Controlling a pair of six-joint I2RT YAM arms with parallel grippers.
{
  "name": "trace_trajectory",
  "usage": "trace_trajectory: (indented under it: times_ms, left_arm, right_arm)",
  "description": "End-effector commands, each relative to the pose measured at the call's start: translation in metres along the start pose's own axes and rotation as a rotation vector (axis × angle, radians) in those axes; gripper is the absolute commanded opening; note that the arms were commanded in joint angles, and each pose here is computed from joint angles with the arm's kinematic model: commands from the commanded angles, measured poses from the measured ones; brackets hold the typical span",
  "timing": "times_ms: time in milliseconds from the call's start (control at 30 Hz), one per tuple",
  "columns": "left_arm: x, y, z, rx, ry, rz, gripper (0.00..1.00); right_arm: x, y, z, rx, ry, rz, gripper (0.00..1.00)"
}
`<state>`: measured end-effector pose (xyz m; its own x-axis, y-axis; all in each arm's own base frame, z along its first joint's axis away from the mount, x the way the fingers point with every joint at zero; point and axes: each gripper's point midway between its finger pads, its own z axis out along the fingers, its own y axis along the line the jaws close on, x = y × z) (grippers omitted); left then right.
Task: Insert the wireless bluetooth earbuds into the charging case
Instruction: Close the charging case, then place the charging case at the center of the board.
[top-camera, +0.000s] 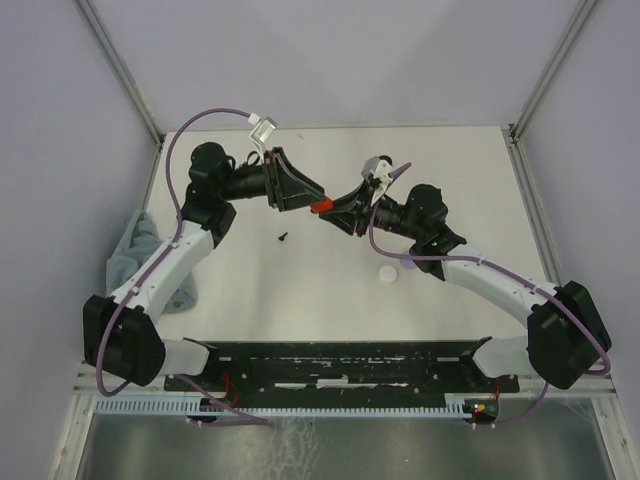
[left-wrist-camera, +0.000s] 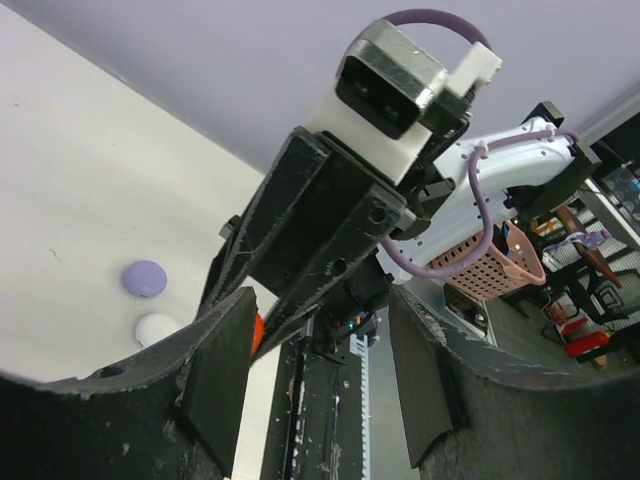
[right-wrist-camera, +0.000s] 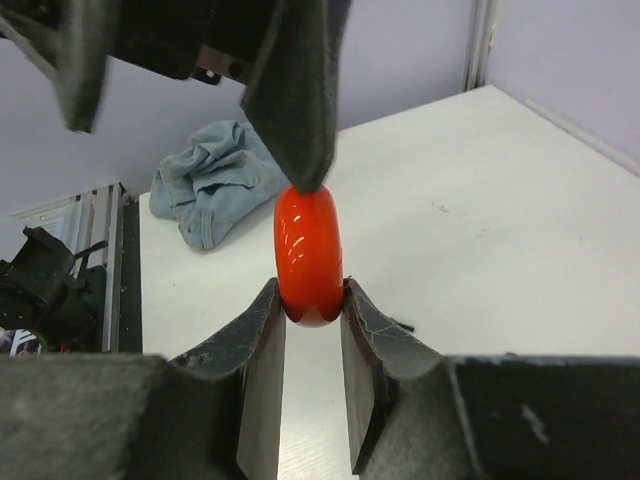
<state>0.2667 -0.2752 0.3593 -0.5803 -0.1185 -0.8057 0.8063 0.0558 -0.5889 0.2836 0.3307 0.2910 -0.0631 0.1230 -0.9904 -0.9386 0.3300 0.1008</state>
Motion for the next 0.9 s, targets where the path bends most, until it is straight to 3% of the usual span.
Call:
trace_trajectory:
  times_ms: [0,100,167,267,400,600,867]
  left_arm:
    - [0.003,-0.021,-0.008,0.011,0.009,0.069,0.62]
    - [0.015,0.011,-0.016,-0.185,0.013,0.055,0.64]
    - [0.026,0.042,-0.030,-0.374,0.016,0.067,0.65]
    - [0.043,0.090,-0.066,-0.696,-0.010,0.042,0.68]
    - [0.067,0.119,-0.108,-0.943,-0.040,0.046,0.72]
    - [0.083,0.138,-0.153,-1.164,-0.093,0.119,0.76]
    - [0.089,0.152,-0.173,-1.257,-0.120,0.189,0.77]
  right_arm:
    - [-0.008,-0.007,-0.001,0.025,0.017,0.024,0.05]
    - [0.014,-0.019,-0.010,0.104,0.118,0.101,0.05]
    - [0.044,-0.030,-0.025,0.205,0.250,0.181,0.04]
    - [0.086,-0.043,-0.054,0.333,0.441,0.259,0.04]
    - [0.135,-0.058,-0.097,0.492,0.650,0.361,0.04]
    - [0.181,-0.075,-0.136,0.657,0.821,0.494,0.06]
    - [0.217,-0.089,-0.146,0.713,0.972,0.631,0.18]
